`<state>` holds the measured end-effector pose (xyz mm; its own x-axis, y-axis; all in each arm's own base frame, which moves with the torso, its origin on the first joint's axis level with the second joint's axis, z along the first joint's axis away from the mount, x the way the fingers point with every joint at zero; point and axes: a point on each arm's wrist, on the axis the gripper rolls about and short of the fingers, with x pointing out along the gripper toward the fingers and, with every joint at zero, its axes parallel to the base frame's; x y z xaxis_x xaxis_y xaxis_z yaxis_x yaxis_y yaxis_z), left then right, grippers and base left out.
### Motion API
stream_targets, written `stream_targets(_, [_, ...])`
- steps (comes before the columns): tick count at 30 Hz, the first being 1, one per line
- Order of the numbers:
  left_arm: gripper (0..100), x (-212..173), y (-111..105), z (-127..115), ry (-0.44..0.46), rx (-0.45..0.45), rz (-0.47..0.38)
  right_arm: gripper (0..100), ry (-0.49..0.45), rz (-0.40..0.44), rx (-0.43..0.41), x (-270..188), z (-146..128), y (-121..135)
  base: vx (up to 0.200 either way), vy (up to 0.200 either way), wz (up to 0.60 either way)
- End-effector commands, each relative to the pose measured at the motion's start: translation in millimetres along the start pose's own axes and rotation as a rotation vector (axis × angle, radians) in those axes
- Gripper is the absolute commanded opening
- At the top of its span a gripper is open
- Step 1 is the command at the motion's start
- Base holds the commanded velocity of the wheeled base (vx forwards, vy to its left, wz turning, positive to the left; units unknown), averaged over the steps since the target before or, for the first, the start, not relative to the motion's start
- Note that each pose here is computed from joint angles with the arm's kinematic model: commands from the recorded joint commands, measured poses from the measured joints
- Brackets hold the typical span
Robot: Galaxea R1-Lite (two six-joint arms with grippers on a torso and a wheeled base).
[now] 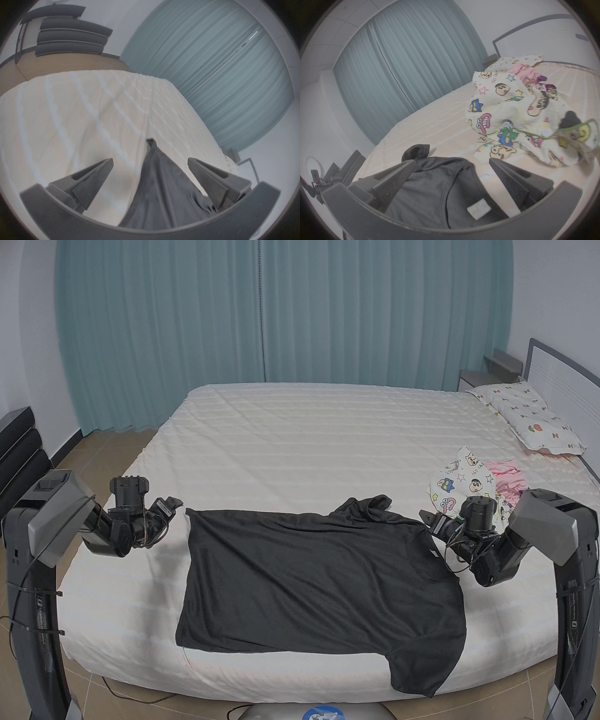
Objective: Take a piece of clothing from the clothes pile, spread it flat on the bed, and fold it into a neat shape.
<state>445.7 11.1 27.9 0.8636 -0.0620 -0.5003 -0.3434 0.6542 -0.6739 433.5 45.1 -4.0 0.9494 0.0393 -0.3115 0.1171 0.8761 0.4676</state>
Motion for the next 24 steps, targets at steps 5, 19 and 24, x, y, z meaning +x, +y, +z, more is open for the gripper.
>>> stream_targets(5, [100,-119,32,-74,0.208,-0.090,-0.068,100,0.152,-0.012,0.173,-122,1,-14,-0.200,0.000,0.00])
stream_targets(19, [100,-121,51,-121,0.278,-0.037,0.044,100,0.226,0.006,0.211,-138,-40,-58,-0.014,0.000,0.00])
stream_targets(24, [100,-110,48,-138,0.223,0.025,0.053,100,0.249,0.031,0.217,-139,-44,-57,0.000,0.000,0.00])
